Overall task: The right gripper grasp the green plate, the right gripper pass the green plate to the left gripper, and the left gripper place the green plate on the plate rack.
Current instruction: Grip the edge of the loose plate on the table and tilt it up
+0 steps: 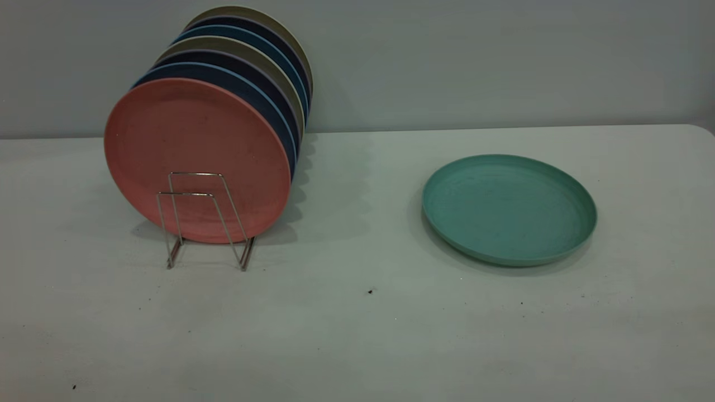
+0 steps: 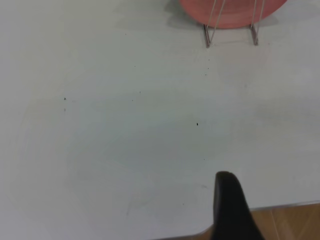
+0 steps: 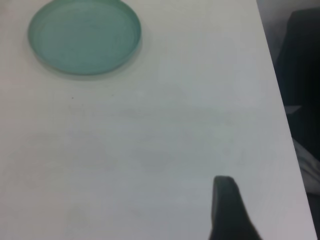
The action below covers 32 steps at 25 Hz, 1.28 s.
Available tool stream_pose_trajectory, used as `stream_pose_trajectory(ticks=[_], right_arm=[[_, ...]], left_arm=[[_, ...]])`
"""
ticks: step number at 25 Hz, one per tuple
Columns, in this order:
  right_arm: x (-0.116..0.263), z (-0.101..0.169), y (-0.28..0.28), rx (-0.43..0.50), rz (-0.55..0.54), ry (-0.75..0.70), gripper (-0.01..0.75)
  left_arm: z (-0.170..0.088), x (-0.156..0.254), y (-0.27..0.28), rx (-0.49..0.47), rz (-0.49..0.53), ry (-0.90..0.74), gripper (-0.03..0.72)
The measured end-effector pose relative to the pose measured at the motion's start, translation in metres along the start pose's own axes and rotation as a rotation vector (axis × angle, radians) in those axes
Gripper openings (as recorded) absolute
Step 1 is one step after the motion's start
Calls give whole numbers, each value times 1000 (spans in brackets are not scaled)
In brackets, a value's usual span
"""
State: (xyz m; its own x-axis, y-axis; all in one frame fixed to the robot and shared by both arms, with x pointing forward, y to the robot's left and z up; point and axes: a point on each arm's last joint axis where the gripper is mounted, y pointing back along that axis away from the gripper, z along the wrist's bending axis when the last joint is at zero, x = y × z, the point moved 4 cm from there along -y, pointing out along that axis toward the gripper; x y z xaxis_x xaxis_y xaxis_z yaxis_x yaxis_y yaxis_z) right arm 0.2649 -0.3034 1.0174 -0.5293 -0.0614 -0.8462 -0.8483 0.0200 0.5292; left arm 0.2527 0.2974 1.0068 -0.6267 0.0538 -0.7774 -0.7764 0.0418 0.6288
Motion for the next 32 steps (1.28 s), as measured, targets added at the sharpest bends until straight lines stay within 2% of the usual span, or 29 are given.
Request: stream_pose_trajectory(ticks=[7, 10, 15, 17, 21, 26, 32], right_arm=[[0, 0, 0, 0, -2, 0, 438], [-11, 0, -3, -5, 15, 5, 438], [-52, 5, -35, -45, 49, 41, 440], [-65, 9, -54, -82, 106, 19, 455], [-84, 20, -95, -159, 197, 1, 498], [-101, 33, -150, -259, 289, 0, 512], [-103, 54, -219, -398, 396, -80, 513]], left_arm=[[0, -2, 1, -1, -13, 17, 460], [1, -17, 4, -1, -32, 66, 460], [4, -64, -18, -2, 44, 68, 491], [4, -86, -37, 8, 105, 40, 521], [-1, -125, -78, 81, 195, -18, 553], [-10, -167, -133, 185, 204, -83, 555], [-27, -186, -200, 344, 225, -122, 555]])
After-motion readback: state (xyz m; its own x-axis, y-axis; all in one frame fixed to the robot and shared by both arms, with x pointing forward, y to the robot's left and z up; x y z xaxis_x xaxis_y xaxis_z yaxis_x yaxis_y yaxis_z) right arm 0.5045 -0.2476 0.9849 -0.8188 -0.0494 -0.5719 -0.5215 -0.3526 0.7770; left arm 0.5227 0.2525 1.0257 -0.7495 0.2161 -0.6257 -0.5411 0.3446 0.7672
